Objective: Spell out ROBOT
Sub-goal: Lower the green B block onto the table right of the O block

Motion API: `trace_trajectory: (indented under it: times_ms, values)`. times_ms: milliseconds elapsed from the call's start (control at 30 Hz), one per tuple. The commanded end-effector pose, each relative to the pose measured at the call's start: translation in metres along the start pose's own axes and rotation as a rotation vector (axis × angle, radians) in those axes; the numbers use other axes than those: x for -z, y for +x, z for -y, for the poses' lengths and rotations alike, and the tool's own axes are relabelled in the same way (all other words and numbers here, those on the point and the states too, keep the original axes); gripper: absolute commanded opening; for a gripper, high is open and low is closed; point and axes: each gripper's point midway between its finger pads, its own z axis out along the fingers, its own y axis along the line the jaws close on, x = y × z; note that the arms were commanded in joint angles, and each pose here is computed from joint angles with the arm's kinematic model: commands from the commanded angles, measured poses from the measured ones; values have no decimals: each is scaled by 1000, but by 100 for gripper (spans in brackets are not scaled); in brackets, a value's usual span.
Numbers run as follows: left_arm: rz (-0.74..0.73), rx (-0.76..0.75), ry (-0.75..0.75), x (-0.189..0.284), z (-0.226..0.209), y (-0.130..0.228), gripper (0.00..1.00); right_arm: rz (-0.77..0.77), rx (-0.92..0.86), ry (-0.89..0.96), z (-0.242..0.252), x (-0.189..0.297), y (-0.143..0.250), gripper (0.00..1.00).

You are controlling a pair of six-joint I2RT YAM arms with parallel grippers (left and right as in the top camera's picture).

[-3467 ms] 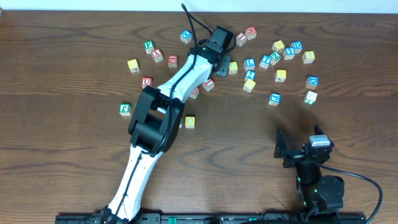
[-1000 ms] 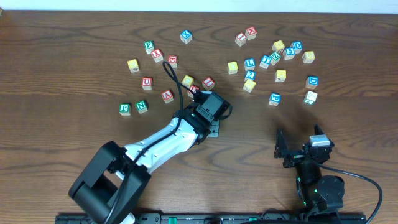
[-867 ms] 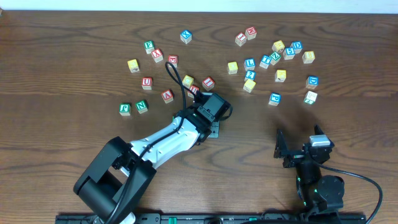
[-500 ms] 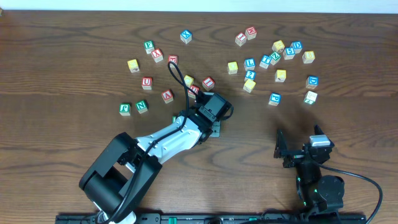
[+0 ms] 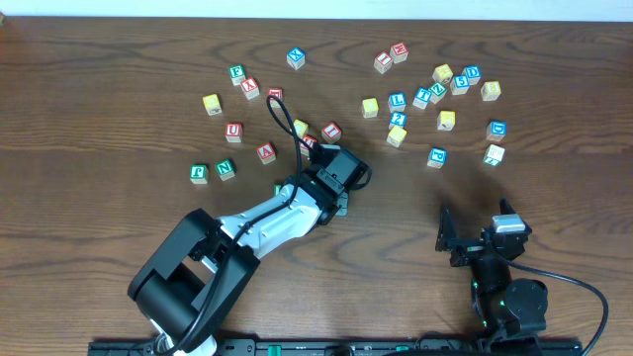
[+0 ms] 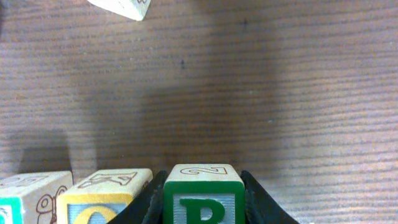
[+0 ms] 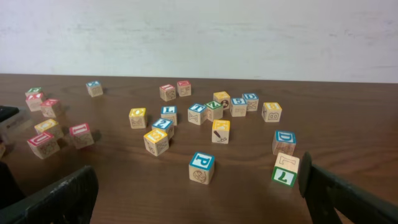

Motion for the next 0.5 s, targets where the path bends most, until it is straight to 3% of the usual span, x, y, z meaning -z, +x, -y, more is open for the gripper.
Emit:
trace_trajectory:
  times_ms: [0, 467]
  values:
    - [17, -16, -40, -5, -7, -2, 7, 1, -7, 10, 2, 0, 0, 99]
    - [17, -43, -39, -9, -1, 3, 7, 1, -7, 10, 2, 0, 0, 99]
